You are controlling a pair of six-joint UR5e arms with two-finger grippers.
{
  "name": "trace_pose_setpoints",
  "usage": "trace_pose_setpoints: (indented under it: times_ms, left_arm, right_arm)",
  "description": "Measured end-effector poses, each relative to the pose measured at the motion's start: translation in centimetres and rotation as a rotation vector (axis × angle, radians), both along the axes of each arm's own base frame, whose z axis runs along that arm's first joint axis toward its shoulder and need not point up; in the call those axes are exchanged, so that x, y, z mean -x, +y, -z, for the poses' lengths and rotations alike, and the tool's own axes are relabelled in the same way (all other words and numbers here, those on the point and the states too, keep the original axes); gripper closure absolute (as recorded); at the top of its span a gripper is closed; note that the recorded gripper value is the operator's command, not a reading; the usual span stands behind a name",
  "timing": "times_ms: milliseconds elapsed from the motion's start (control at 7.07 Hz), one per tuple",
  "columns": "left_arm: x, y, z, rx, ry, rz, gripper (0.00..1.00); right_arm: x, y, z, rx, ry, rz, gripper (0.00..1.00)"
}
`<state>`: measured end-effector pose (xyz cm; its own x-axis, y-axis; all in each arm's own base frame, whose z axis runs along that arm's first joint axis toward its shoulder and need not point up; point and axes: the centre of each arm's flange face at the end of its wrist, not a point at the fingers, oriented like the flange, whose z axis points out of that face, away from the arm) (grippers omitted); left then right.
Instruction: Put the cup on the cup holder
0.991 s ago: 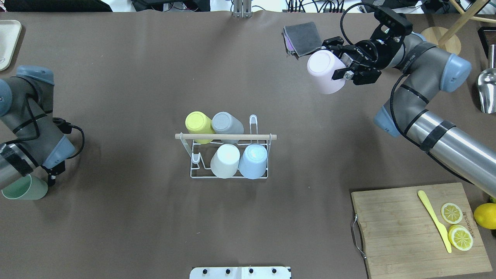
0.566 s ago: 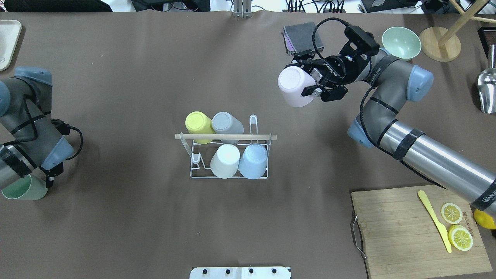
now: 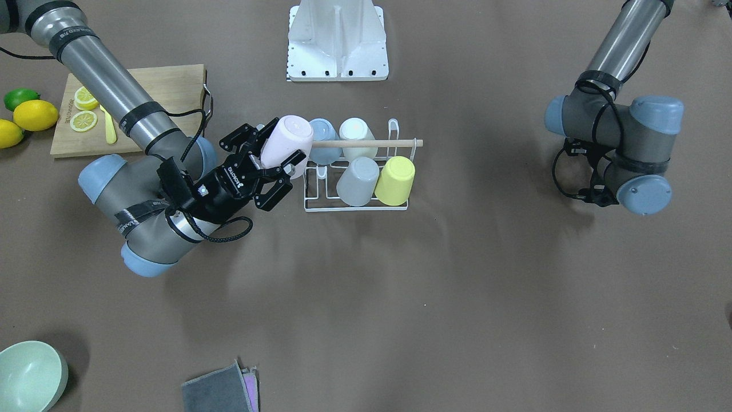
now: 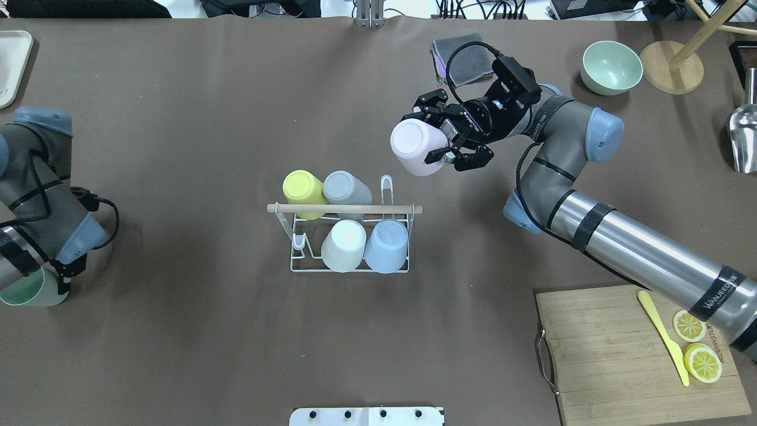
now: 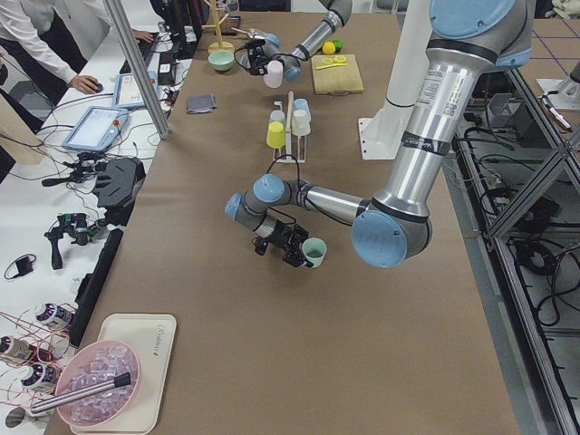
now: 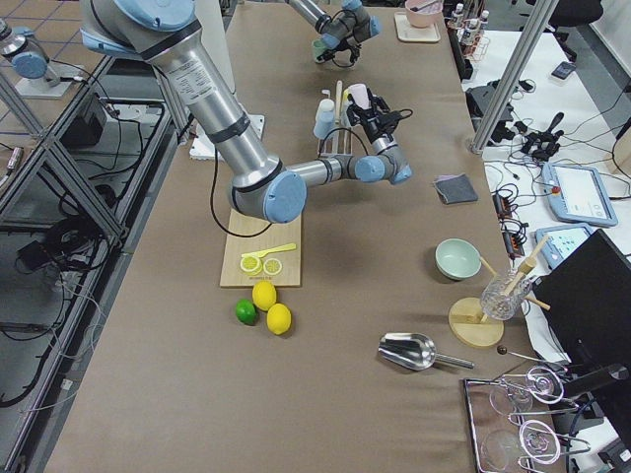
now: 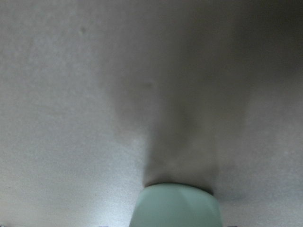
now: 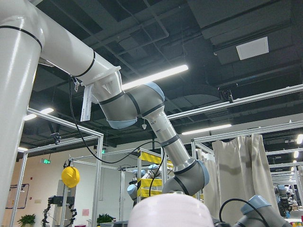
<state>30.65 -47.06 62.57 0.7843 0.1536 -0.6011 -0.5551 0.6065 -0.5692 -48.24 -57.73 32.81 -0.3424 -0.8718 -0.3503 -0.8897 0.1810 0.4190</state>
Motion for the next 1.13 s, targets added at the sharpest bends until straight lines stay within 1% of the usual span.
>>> trace_pose_setpoints:
  times_ms: [283,566,708,849,991,1132]
  left_arm:
    - [-0.2,0.2,-0.1,0.013,-0.010,0.014,0.63]
    - [-0.3,0.3,-0.1,0.015,-0.014,0.015,0.54]
    - [-0.4,0.3,-0.1,0.013,-0.015,0.013,0.55]
    - [-0.4,0.4,-0.1,0.011,-0.016,0.010,0.65]
    - [-0.5,0.4,-0.1,0.010,-0.018,0.009,0.84]
    - [-0.5,0.4,-0.1,0.012,-0.024,0.016,0.89]
  right_arm:
    - [1.1,-0.5,0.4,-0.016,-0.013,-0.041,0.93]
    - [2.0,-1.4,1.0,-0.037,-0.056,-0.125,0.93]
    - [2.5,-1.5,1.2,-0.042,-0.065,-0.144,0.93]
    - [3.0,-1.1,1.2,-0.045,-0.068,-0.143,0.93]
    - [4.0,-0.2,1.2,-0.047,-0.070,-0.130,0.93]
    - [5.1,0.8,1.4,-0.050,-0.072,-0.111,0.93]
